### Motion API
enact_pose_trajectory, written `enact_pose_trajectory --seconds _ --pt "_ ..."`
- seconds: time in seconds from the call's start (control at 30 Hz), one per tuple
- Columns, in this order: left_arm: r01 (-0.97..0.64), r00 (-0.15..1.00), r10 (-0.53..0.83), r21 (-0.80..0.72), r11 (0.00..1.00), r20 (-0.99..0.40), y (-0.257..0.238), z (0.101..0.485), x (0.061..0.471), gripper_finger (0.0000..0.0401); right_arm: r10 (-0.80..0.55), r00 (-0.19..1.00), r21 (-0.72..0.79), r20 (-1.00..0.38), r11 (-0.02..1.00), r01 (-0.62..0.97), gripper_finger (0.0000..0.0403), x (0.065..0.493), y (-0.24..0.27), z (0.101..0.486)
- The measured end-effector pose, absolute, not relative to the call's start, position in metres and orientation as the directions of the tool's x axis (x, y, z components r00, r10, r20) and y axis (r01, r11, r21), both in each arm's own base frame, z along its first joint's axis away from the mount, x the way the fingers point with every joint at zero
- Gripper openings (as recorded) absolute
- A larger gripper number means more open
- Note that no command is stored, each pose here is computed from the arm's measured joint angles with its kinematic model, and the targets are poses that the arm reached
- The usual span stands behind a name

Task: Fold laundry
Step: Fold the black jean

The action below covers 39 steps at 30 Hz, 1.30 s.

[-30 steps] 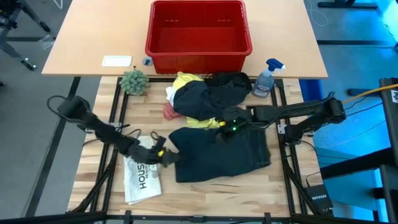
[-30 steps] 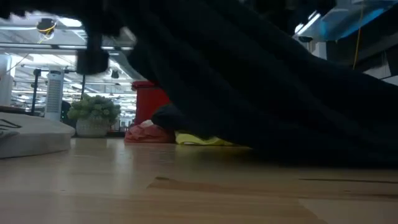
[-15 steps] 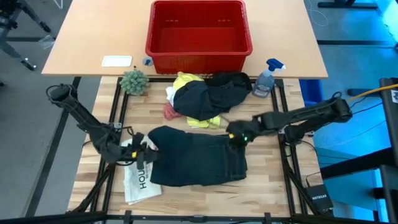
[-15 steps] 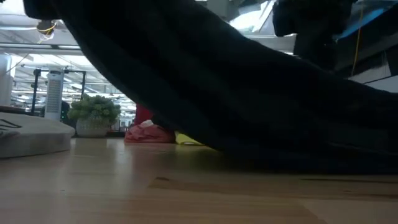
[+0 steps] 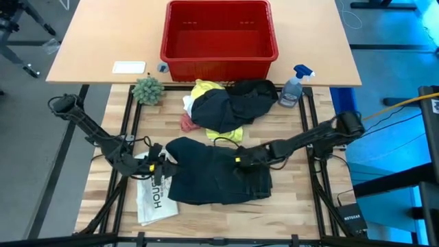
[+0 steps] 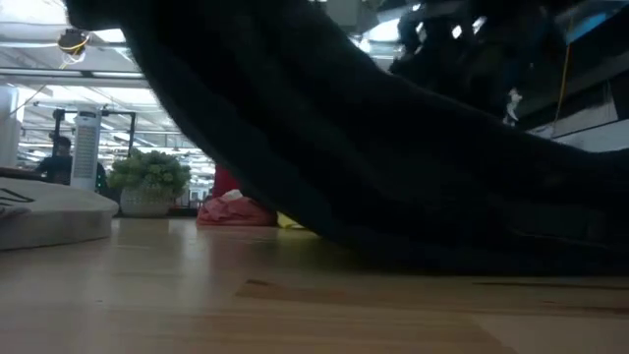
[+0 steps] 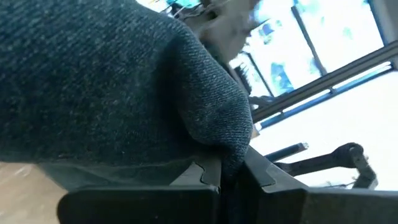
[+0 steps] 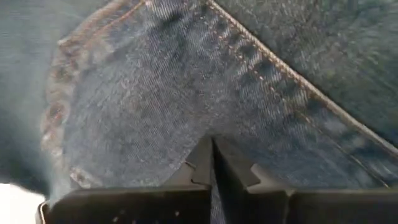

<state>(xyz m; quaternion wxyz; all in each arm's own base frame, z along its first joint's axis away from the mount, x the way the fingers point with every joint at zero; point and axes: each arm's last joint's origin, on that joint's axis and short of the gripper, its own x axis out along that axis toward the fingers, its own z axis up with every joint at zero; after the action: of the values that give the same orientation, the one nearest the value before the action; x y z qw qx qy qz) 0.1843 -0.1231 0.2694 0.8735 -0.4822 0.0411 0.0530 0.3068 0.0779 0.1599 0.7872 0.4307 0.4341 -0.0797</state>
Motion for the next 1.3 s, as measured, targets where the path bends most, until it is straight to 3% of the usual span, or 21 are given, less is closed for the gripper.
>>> enact_pose_trajectory --seconds 0.23,0.73,1.3 --pt "-0.079 0.997 0.039 -0.823 0.562 -0.068 -0.114 0.276 0.193 0.0005 0.271 0.581 0.613 -0.767 0.577 0.540 0.0001 0.316 0.082 0.134" --pt "-0.028 0.996 0.081 -0.794 0.607 0.026 -0.091 0.296 0.210 0.0005 0.321 0.563 0.618 -0.762 0.622 0.481 0.0000 0.317 0.079 0.134" --pt "0.051 0.997 -0.073 -0.750 0.660 0.004 -0.082 0.303 0.296 0.0005 0.330 0.544 0.608 -0.772 0.632 0.480 0.0000 0.316 0.077 0.132"
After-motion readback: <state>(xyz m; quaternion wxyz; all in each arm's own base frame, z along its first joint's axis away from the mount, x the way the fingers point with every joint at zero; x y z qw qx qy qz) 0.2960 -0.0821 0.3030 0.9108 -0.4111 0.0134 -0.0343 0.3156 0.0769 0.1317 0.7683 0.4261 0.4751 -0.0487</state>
